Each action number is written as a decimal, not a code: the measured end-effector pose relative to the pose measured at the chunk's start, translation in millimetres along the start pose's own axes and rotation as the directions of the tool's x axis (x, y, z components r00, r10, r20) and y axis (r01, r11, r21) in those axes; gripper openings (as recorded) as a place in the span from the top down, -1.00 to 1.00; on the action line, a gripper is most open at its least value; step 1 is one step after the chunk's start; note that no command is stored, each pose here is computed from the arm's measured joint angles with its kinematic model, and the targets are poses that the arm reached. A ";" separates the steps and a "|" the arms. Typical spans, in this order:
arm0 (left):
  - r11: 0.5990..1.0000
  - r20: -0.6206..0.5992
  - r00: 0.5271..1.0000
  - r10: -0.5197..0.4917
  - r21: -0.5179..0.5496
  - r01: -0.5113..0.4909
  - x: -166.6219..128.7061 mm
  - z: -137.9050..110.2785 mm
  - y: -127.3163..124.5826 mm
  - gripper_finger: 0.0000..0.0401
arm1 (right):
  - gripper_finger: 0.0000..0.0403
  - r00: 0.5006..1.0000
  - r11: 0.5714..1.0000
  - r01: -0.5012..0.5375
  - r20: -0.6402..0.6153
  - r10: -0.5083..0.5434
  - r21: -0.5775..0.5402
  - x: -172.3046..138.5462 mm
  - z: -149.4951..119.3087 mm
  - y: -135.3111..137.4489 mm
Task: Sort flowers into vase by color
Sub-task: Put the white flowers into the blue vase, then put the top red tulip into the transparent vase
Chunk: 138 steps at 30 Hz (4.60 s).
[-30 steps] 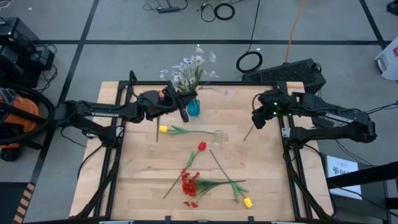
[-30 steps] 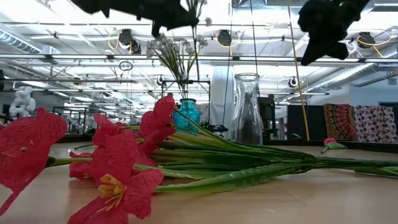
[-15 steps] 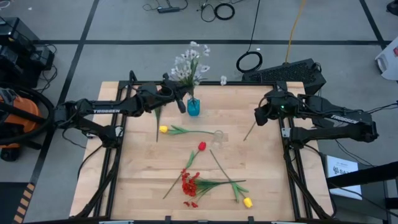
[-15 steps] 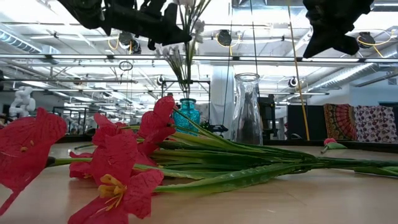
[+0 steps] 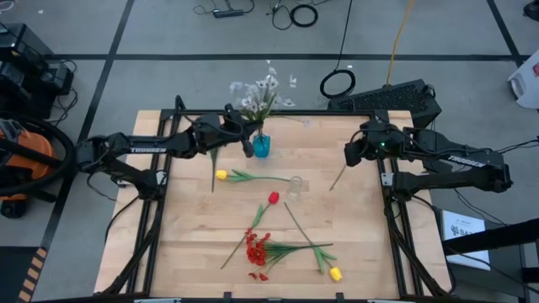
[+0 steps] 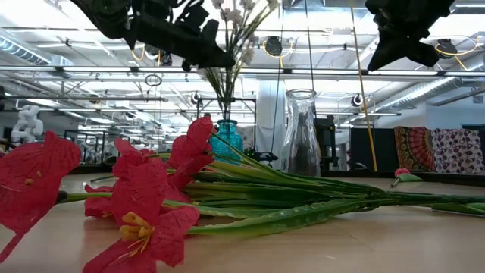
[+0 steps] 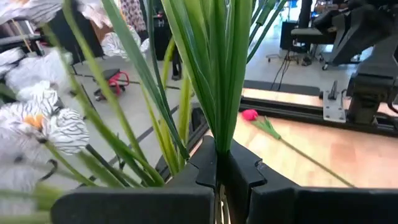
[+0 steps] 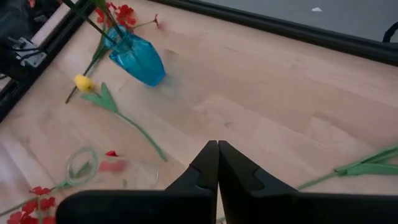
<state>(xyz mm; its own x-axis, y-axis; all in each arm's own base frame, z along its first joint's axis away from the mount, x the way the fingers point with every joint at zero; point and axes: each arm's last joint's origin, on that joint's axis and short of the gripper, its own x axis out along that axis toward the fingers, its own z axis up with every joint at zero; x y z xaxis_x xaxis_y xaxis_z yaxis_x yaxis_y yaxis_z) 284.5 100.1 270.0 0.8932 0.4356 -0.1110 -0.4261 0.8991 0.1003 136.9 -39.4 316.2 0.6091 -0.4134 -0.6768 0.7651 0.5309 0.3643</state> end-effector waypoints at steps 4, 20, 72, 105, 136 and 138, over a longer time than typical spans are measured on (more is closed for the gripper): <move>1.000 -0.029 1.000 -0.004 0.002 0.004 8.1 -10.0 -2.3 0.95 | 1.00 1.000 1.000 -0.007 0.009 0.007 0.003 0.7 1.1 1.3; 0.998 -0.152 0.988 -0.009 -0.070 -0.001 32.1 -48.1 -8.5 0.95 | 1.00 1.000 1.000 0.011 -0.013 -0.011 -0.013 14.1 2.6 8.0; 0.996 -0.218 0.976 -0.007 -0.087 -0.013 -21.5 -15.2 -64.3 0.12 | 1.00 0.980 0.980 0.193 0.033 -0.194 0.038 35.6 4.9 8.8; 0.962 -0.471 0.856 -0.214 -0.253 0.101 -81.8 -25.2 -113.8 0.98 | 0.50 0.788 0.842 0.540 -0.351 -0.506 0.001 115.8 -21.4 -65.5; 0.948 -0.490 0.833 -0.256 -0.295 0.117 -114.2 -56.8 -67.8 0.98 | 0.51 0.779 0.714 0.619 -0.367 -0.508 0.327 118.4 -22.1 -74.4; 0.947 -0.467 0.845 -0.259 -0.294 0.128 -119.6 -55.7 -64.0 0.98 | 0.51 0.772 0.681 0.633 -0.371 -0.516 0.370 119.0 -19.7 -79.6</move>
<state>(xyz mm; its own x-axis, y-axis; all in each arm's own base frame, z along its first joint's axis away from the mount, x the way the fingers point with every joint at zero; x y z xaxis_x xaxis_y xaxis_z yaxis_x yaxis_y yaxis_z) 197.0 -7.2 221.8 0.7986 0.1547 -0.5816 -0.3310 0.9200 -0.2097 144.3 -116.3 194.1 -0.0021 -0.3188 -0.9478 0.9832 -0.1737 0.0563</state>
